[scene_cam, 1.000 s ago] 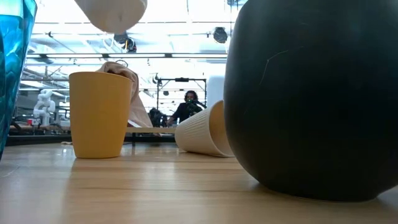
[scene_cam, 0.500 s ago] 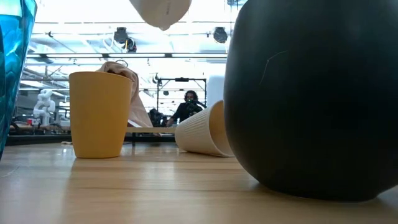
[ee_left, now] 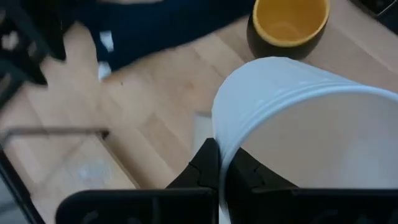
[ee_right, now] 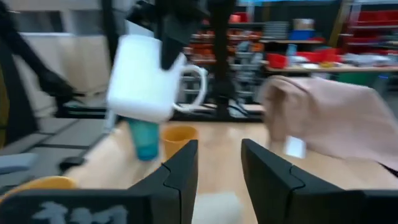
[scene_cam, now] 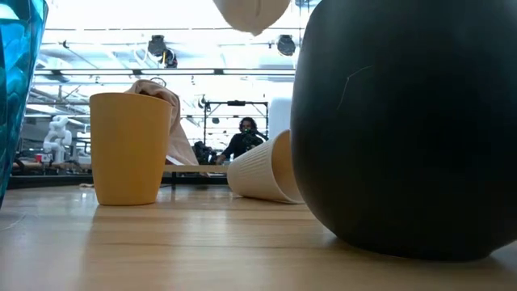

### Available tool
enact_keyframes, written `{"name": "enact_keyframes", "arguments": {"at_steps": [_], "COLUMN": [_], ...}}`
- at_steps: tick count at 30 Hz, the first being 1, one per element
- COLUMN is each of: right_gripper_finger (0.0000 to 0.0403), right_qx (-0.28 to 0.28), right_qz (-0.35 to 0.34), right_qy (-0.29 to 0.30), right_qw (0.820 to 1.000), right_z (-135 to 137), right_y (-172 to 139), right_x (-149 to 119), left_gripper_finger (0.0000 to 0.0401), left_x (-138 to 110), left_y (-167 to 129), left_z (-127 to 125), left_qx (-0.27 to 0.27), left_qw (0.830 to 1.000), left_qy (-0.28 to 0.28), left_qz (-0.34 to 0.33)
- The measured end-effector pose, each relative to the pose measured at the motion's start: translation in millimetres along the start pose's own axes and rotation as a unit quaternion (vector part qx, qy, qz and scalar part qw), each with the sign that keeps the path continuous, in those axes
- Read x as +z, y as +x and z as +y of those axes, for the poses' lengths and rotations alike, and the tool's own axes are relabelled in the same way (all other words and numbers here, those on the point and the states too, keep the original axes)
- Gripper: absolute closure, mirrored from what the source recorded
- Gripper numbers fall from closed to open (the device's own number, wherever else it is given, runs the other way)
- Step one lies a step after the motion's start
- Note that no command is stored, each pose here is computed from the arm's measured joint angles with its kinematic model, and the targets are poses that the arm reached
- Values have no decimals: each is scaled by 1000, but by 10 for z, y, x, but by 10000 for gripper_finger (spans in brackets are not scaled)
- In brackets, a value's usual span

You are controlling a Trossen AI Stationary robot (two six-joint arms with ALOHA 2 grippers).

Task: Stack small to large cups/mugs on shelf
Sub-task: Put the white mug on the shelf

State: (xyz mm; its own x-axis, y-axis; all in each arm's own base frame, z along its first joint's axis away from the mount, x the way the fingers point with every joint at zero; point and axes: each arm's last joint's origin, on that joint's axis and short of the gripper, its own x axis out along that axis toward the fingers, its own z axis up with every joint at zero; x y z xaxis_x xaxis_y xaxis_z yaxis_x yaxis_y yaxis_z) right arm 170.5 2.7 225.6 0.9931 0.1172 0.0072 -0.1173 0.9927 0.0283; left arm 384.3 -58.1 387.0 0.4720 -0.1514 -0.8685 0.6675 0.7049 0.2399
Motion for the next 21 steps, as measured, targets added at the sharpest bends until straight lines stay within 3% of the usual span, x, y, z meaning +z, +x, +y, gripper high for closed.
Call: {"name": "enact_keyframes", "arguments": {"at_steps": [4, 12, 21], "right_gripper_finger": [271, 252, 251], "right_qx": [34, 51, 111], "right_qz": [-5, -19, 16], "right_qy": [4, 38, 99], "right_qw": [999, 998, 989], "right_z": [-9, -63, -195], "right_y": [63, 184, 431], "right_x": [99, 111, 48], "left_gripper_finger": [398, 398, 398], "left_x": [122, 277, 306], "left_y": [-3, -1, -2], "left_z": [-54, -156, -163], "left_qx": [10, 32, 47], "left_qw": [997, 982, 979], "left_qy": [73, 178, 192], "left_qz": [-23, -51, -52]}}
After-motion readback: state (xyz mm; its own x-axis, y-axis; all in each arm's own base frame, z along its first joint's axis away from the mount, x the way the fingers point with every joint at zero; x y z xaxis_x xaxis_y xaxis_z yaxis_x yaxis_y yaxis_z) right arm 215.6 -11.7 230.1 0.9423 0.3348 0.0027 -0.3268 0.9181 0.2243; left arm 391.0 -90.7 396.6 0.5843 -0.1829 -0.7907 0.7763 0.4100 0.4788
